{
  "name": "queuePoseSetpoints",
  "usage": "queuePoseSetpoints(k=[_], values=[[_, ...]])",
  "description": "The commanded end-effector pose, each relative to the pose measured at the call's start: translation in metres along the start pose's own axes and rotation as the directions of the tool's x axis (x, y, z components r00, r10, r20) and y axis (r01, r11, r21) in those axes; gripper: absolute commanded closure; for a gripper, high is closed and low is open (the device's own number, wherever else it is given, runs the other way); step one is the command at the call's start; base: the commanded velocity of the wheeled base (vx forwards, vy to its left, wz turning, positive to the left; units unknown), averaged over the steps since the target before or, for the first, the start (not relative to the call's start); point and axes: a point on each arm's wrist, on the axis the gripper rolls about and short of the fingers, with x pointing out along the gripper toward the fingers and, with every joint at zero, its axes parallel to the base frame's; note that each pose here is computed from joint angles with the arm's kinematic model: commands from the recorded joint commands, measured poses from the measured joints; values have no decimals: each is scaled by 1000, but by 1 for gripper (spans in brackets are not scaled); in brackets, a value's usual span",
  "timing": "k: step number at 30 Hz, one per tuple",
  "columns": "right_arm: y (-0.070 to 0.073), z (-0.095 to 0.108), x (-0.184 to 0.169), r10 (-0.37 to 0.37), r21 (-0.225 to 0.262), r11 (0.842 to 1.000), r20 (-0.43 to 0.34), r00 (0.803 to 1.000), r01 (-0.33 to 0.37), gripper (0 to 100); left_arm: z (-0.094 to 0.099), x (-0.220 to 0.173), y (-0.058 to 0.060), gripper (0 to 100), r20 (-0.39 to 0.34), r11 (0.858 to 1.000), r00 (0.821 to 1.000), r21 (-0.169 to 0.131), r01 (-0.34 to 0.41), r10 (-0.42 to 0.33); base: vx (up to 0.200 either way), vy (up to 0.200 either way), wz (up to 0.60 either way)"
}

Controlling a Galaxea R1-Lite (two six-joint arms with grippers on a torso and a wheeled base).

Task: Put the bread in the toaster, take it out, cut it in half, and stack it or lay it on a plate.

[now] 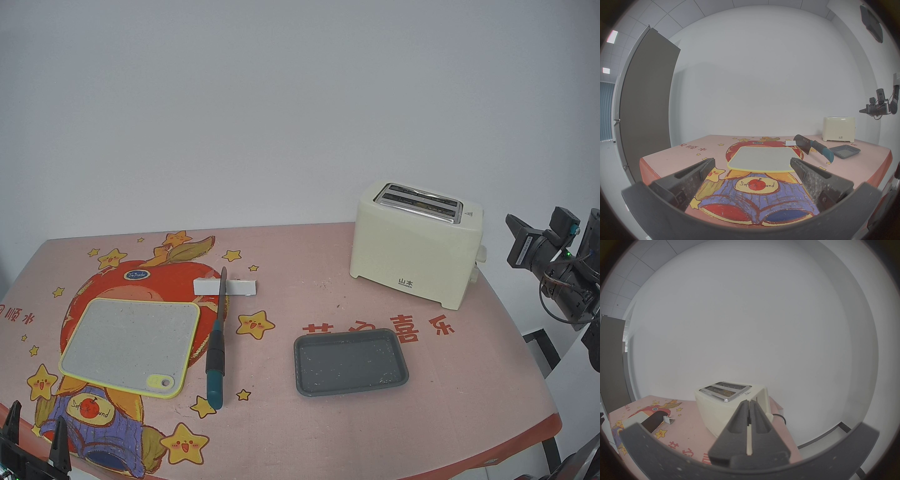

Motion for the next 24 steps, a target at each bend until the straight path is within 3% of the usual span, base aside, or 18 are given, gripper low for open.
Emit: queuePoseSetpoints(k=[1, 8, 12, 18, 21, 24], values=[[2, -16, -7, 11, -33, 999, -101, 995, -14, 100, -5, 1, 0, 0, -10, 1000, 1000, 0, 0, 0, 0, 0, 0], [1, -25, -20, 2, -64, 998, -228, 974, -17, 100, -5, 1, 0, 0, -11, 1000, 1000, 0, 0, 0, 0, 0, 0], [3, -34, -26, -1, -87, 996, -332, 943, -29, 100, -5, 1, 0, 0, -10, 1000, 1000, 0, 0, 0, 0, 0, 0], [2, -41, -27, -13, -93, 995, -374, 927, -23, 100, -5, 1, 0, 0, -10, 1000, 1000, 0, 0, 0, 0, 0, 0], [2, -56, -27, -23, -111, 993, -433, 901, -28, 100, -5, 1, 0, 0, -10, 1000, 1000, 0, 0, 0, 0, 0, 0], [1, -59, -27, -30, -115, 993, -458, 889, -26, 100, -5, 1, 0, 0, -10, 1000, 1000, 0, 0, 0, 0, 0, 0]])
